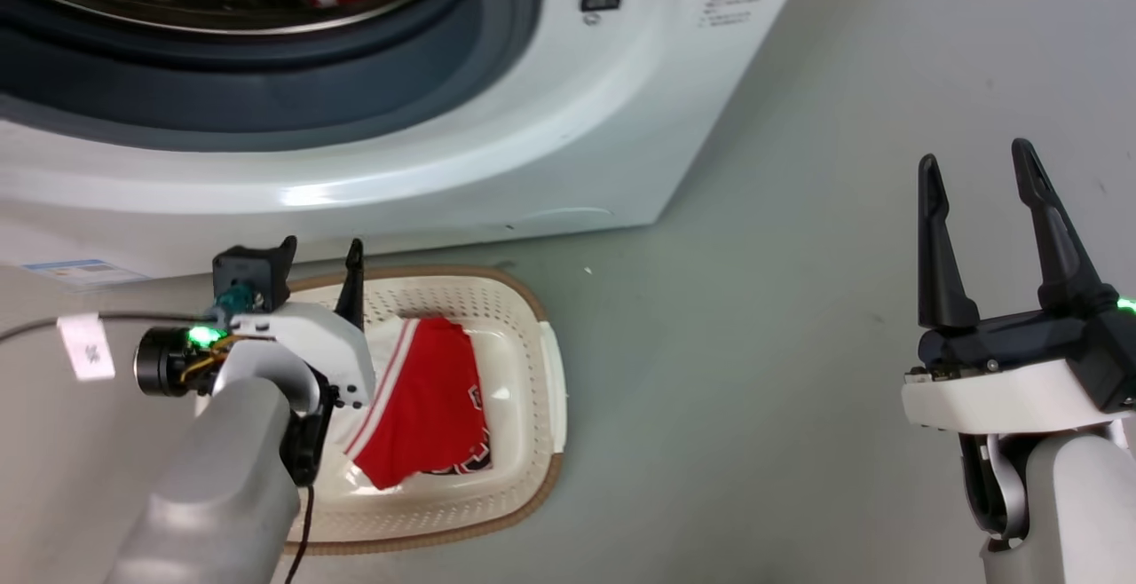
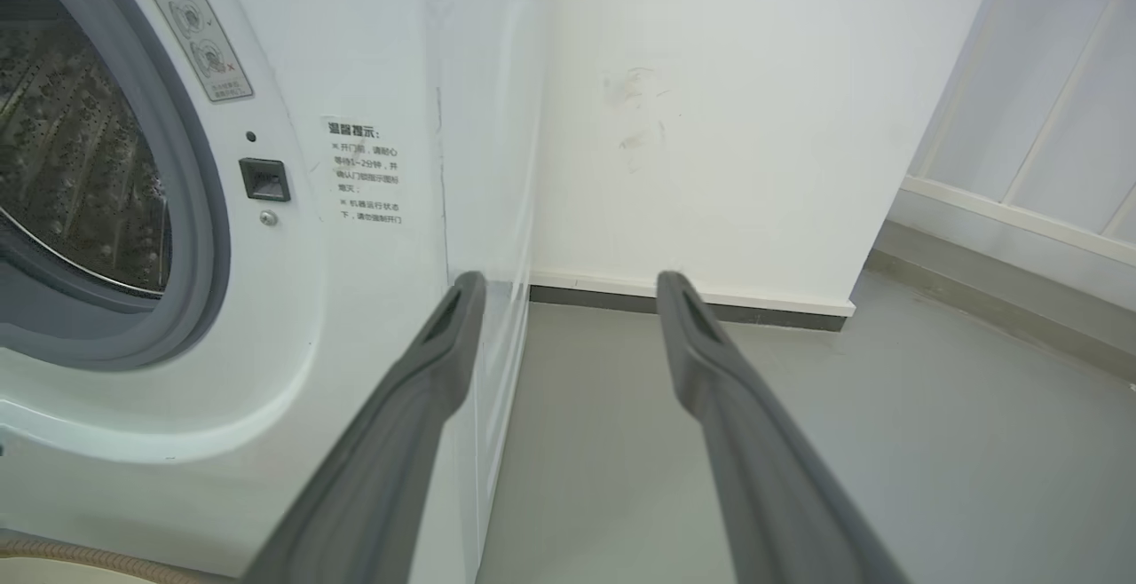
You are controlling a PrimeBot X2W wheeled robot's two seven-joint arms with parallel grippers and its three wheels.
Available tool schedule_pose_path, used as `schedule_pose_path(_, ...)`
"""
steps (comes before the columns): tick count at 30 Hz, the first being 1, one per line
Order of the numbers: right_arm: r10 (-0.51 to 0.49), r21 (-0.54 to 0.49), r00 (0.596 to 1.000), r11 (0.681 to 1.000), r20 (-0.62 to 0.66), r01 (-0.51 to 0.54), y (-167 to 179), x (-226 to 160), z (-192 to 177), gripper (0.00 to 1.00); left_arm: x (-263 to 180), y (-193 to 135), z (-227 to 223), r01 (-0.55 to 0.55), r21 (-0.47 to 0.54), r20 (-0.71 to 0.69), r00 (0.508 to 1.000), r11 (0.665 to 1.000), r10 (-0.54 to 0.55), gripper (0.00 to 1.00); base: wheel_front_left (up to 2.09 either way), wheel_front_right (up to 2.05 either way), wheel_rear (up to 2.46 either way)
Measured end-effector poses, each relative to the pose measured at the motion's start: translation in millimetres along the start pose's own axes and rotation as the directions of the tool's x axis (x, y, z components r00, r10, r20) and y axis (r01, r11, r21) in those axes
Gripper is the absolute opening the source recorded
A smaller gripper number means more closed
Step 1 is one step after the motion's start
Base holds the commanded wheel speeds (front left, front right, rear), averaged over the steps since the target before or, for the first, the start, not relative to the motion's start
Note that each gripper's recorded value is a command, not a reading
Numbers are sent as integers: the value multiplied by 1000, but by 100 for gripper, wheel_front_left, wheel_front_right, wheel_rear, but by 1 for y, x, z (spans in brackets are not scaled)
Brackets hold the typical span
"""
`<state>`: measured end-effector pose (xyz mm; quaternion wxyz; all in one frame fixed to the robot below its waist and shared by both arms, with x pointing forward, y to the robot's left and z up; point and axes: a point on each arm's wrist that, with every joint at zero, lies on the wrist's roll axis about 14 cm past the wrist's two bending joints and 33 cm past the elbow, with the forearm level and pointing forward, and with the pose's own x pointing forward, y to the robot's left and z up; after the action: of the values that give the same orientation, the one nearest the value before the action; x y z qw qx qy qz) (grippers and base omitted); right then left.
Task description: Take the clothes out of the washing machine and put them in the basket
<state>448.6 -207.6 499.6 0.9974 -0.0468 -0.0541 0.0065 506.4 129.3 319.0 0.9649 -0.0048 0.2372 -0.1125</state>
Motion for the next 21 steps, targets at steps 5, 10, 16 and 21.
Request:
schedule_pose_path(5, 22, 11, 999, 1000, 25, -23, 9, -2, 10, 100, -30, 8, 43, -44, -16, 175, 983, 999, 46, 100, 0, 0, 0)
schedule_pose_path(10, 39, 22, 998, 999, 40, -40, 16, -4, 17, 100, -62, 9, 68, -70, -17, 293, 953, 997, 72, 100, 0, 0, 0)
schedule_pose_path(16, 47, 27, 998, 998, 46, -48, 19, -6, 19, 100, -79, 2, 99, -58, 19, 406, 913, 998, 45, 100, 0, 0, 0)
schedule_pose_path(21, 45, 33, 999, 998, 30, -46, 18, -6, 13, 100, -67, 0, 131, -28, 93, 475, 880, 995, -19, 100, 0, 0, 0)
